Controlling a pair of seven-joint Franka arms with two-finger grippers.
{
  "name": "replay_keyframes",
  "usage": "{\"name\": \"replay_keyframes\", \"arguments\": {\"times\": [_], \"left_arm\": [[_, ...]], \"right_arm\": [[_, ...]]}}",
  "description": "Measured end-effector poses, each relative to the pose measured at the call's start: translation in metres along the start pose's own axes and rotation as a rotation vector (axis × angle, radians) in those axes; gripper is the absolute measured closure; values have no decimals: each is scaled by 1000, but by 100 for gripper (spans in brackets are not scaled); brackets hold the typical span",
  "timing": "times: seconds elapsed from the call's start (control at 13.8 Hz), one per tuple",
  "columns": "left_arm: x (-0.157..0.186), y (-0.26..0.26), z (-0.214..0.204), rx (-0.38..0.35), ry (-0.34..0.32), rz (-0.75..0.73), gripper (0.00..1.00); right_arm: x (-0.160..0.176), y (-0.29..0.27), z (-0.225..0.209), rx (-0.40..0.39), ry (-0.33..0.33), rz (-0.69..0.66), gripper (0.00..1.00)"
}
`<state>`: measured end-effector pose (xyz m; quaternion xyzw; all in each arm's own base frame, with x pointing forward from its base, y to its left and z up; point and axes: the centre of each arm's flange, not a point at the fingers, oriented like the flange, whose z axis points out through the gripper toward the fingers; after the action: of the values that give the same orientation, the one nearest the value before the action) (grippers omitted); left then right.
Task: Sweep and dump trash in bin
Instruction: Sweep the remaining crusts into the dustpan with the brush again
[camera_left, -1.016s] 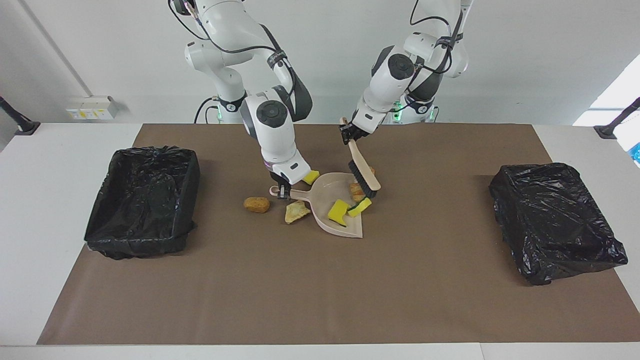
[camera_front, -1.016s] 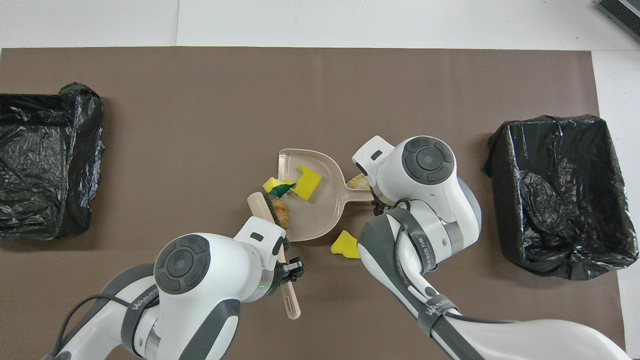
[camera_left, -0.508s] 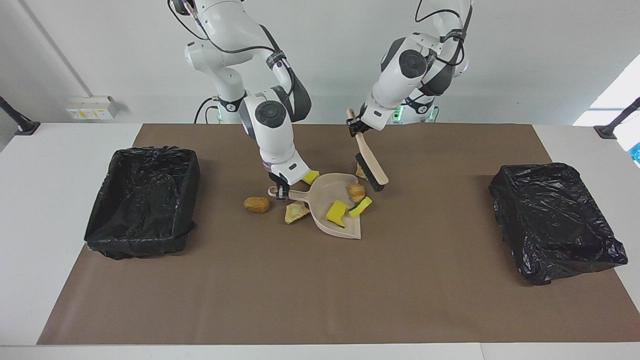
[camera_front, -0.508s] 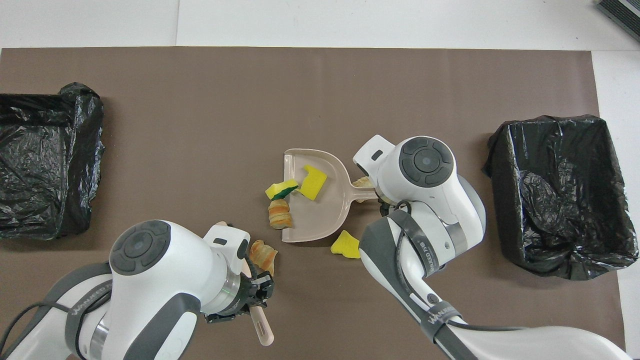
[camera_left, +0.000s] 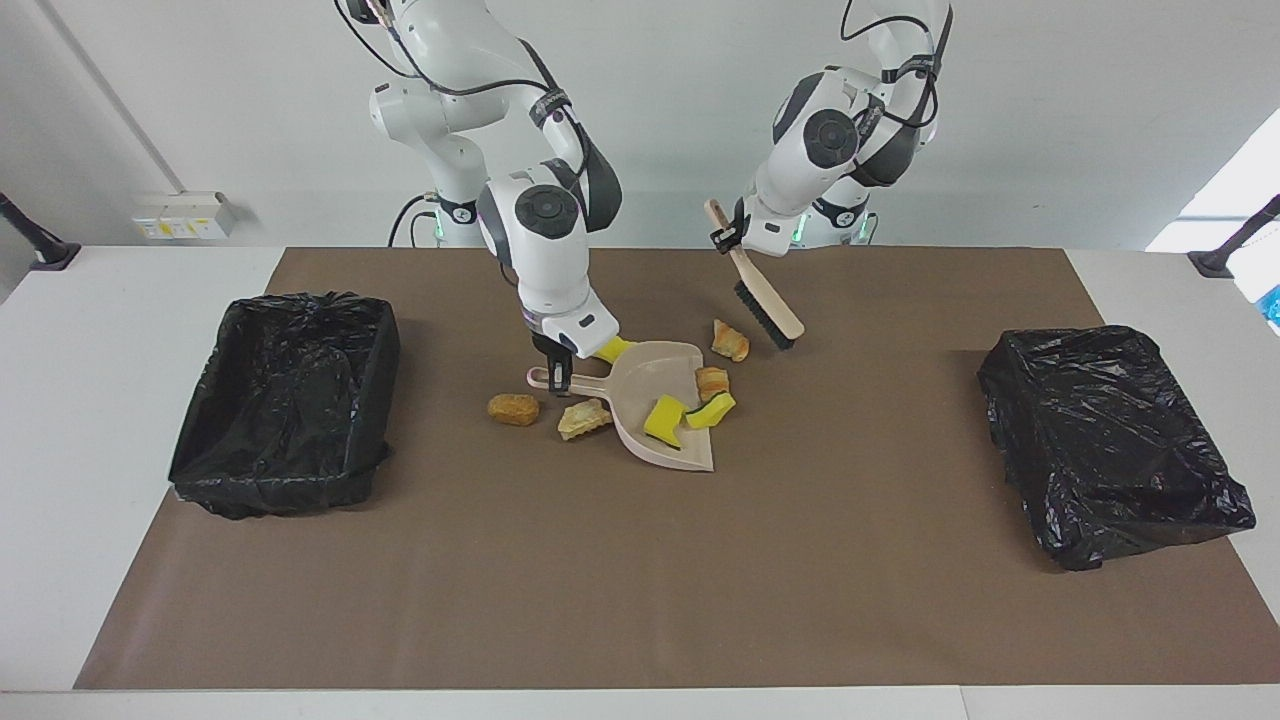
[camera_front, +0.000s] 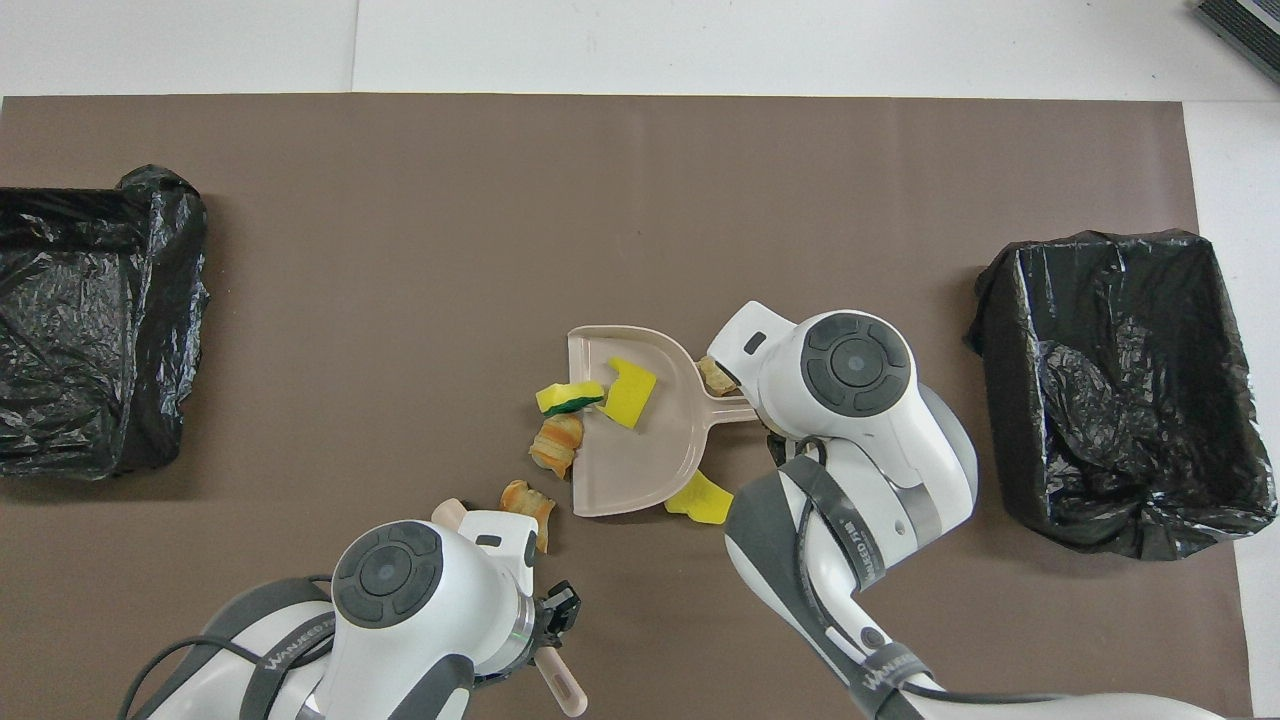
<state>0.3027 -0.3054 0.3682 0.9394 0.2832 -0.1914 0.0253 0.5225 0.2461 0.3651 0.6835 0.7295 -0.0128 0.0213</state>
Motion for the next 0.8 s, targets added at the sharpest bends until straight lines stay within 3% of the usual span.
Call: {"name": "replay_keyframes", "arguments": {"times": [0.8], "left_arm": [[16, 42, -20, -113, 88, 355, 74]], "right_arm": [[-1, -3, 0, 1, -2, -27, 67]]}}
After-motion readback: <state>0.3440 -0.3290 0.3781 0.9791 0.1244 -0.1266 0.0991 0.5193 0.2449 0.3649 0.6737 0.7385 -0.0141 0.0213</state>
